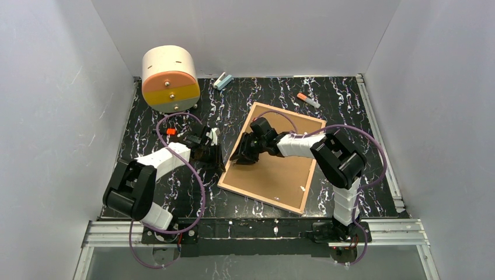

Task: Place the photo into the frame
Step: Install the photo frame at the center of the board.

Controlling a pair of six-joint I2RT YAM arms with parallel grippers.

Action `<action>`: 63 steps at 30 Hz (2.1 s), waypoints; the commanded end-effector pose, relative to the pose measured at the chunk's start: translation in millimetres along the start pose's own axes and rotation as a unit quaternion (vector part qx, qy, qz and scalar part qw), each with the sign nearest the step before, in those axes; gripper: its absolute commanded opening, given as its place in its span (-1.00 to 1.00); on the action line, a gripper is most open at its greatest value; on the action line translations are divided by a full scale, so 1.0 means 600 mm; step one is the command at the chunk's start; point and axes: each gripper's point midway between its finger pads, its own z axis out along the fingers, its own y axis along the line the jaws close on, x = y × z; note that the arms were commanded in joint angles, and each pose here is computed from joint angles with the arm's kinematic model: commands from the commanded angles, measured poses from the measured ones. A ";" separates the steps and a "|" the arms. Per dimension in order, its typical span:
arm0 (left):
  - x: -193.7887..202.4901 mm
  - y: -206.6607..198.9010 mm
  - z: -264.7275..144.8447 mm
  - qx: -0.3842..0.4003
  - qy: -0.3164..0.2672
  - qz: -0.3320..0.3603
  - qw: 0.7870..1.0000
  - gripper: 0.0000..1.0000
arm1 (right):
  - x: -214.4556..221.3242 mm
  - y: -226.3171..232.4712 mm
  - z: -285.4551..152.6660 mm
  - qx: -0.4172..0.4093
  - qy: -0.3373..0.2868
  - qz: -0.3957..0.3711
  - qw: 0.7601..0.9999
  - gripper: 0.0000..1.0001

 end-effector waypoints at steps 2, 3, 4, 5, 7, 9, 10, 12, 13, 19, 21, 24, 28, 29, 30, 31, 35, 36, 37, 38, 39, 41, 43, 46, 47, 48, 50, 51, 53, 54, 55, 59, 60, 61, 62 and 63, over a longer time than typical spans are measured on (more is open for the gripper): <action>0.021 0.006 0.017 0.004 0.018 -0.013 1.000 -0.58 | -0.009 -0.018 0.031 0.014 -0.019 0.009 1.000 -0.08; 0.022 0.005 0.020 0.007 0.019 -0.016 1.000 -0.60 | -0.008 -0.018 0.033 0.011 -0.015 0.009 1.000 -0.08; 0.024 0.005 0.022 0.008 0.020 -0.018 1.000 -0.62 | -0.007 -0.017 0.035 0.009 -0.012 0.007 1.000 -0.08; 0.026 0.005 0.025 0.009 0.022 -0.020 1.000 -0.64 | -0.006 -0.015 0.037 0.004 -0.009 0.004 1.000 -0.08; 0.030 0.005 0.028 0.009 0.026 -0.021 0.999 -0.66 | -0.001 -0.012 0.039 -0.007 0.000 -0.004 1.000 -0.09; 0.033 0.006 0.030 0.007 0.030 -0.021 0.999 -0.68 | 0.004 -0.009 0.040 -0.015 0.009 -0.011 1.000 -0.09; 0.033 0.007 0.031 0.006 0.029 -0.022 0.999 -0.68 | 0.007 -0.008 0.040 -0.019 0.014 -0.014 1.000 -0.10; 0.035 0.009 0.032 0.003 0.030 -0.023 0.999 -0.68 | 0.012 -0.009 0.039 -0.022 0.021 -0.018 0.999 -0.10; 0.035 0.009 0.033 0.002 0.031 -0.023 0.999 -0.69 | 0.015 -0.011 0.039 -0.024 0.024 -0.019 0.999 -0.10; 0.027 0.005 0.026 0.003 0.024 -0.020 0.999 -0.67 | -0.019 -0.004 0.015 -0.024 -0.002 -0.018 1.000 -0.09; 0.012 -0.001 0.019 0.004 0.014 -0.013 1.000 -0.61 | -0.055 0.010 -0.006 -0.026 -0.029 -0.014 0.999 -0.06; -0.021 -0.016 0.008 0.010 -0.008 0.001 1.000 -0.46 | -0.110 0.039 -0.050 -0.032 -0.080 -0.025 0.996 0.01; -0.076 -0.039 0.001 0.022 -0.044 0.020 0.999 -0.17 | -0.161 0.046 -0.118 -0.001 -0.144 -0.034 0.989 0.05; -0.091 -0.046 0.002 0.026 -0.053 0.025 0.998 -0.11 | -0.171 0.038 -0.134 0.011 -0.159 -0.030 0.987 0.06; -0.105 -0.052 0.004 0.030 -0.060 0.029 0.997 -0.08 | -0.178 0.031 -0.149 0.020 -0.174 -0.030 0.984 0.07; -0.121 -0.059 0.006 0.034 -0.070 0.035 0.996 -0.05 | -0.183 0.022 -0.162 0.031 -0.186 -0.029 0.982 0.10; -0.180 -0.074 0.023 0.040 -0.096 0.061 0.993 0.07 | -0.190 -0.012 -0.210 0.070 -0.216 -0.036 0.973 0.14; -0.190 -0.074 0.034 0.038 -0.095 0.069 0.992 0.11 | -0.191 -0.018 -0.220 0.081 -0.222 -0.041 0.971 0.14; -0.202 -0.076 0.039 0.037 -0.100 0.082 0.991 0.14 | -0.192 -0.022 -0.230 0.090 -0.230 -0.046 0.968 0.14; -0.213 -0.072 0.046 0.025 -0.104 0.092 0.990 0.17 | -0.194 -0.028 -0.239 0.102 -0.240 -0.049 0.964 0.14; -0.226 -0.067 0.051 0.009 -0.111 0.101 0.989 0.19 | -0.197 -0.031 -0.249 0.109 -0.247 -0.051 0.962 0.15; -0.245 -0.053 0.063 -0.020 -0.113 0.111 0.987 0.20 | -0.200 -0.031 -0.263 0.111 -0.254 -0.061 0.959 0.15; -0.252 -0.048 0.076 -0.027 -0.103 0.118 0.987 0.19 | -0.202 -0.030 -0.273 0.109 -0.261 -0.069 0.957 0.15; -0.246 -0.046 0.096 -0.023 -0.083 0.119 0.989 0.05 | -0.206 -0.033 -0.281 0.104 -0.270 -0.064 0.955 0.14; -0.244 -0.048 0.100 -0.018 -0.078 0.118 0.990 -0.09 | -0.207 -0.035 -0.282 0.105 -0.270 -0.062 0.955 0.13; -0.238 -0.049 0.104 -0.014 -0.072 0.115 0.991 -0.24 | -0.207 -0.037 -0.283 0.106 -0.267 -0.059 0.956 0.12; -0.227 -0.049 0.107 -0.009 -0.063 0.115 0.991 -0.39 | -0.209 -0.044 -0.285 0.113 -0.264 -0.055 0.956 0.10; -0.220 -0.048 0.108 -0.008 -0.059 0.116 0.991 -0.41 | -0.209 -0.046 -0.285 0.114 -0.262 -0.053 0.957 0.10; -0.205 -0.045 0.109 -0.008 -0.050 0.118 0.992 -0.42 | -0.208 -0.050 -0.284 0.112 -0.257 -0.051 0.958 0.09; -0.195 -0.041 0.110 -0.009 -0.043 0.117 0.992 -0.43 | -0.206 -0.051 -0.281 0.112 -0.254 -0.050 0.959 0.09; -0.187 -0.039 0.111 -0.010 -0.037 0.117 0.992 -0.47 | -0.205 -0.054 -0.279 0.113 -0.252 -0.048 0.960 0.08; -0.155 -0.033 0.114 -0.024 -0.013 0.121 0.992 -0.60 | -0.193 -0.054 -0.263 0.101 -0.223 -0.045 0.968 0.07; -0.144 -0.031 0.115 -0.028 -0.005 0.123 0.992 -0.62 | -0.192 -0.055 -0.260 0.100 -0.220 -0.044 0.969 0.07; -0.135 -0.030 0.115 -0.032 0.001 0.125 0.992 -0.65 | -0.191 -0.054 -0.257 0.096 -0.215 -0.044 0.971 0.06; -0.124 -0.028 0.115 -0.038 0.009 0.126 0.991 -0.70 | -0.189 -0.051 -0.254 0.090 -0.211 -0.043 0.972 0.06; -0.113 -0.028 0.116 -0.043 0.017 0.127 0.991 -0.75 | -0.186 -0.050 -0.249 0.087 -0.205 -0.042 0.974 0.05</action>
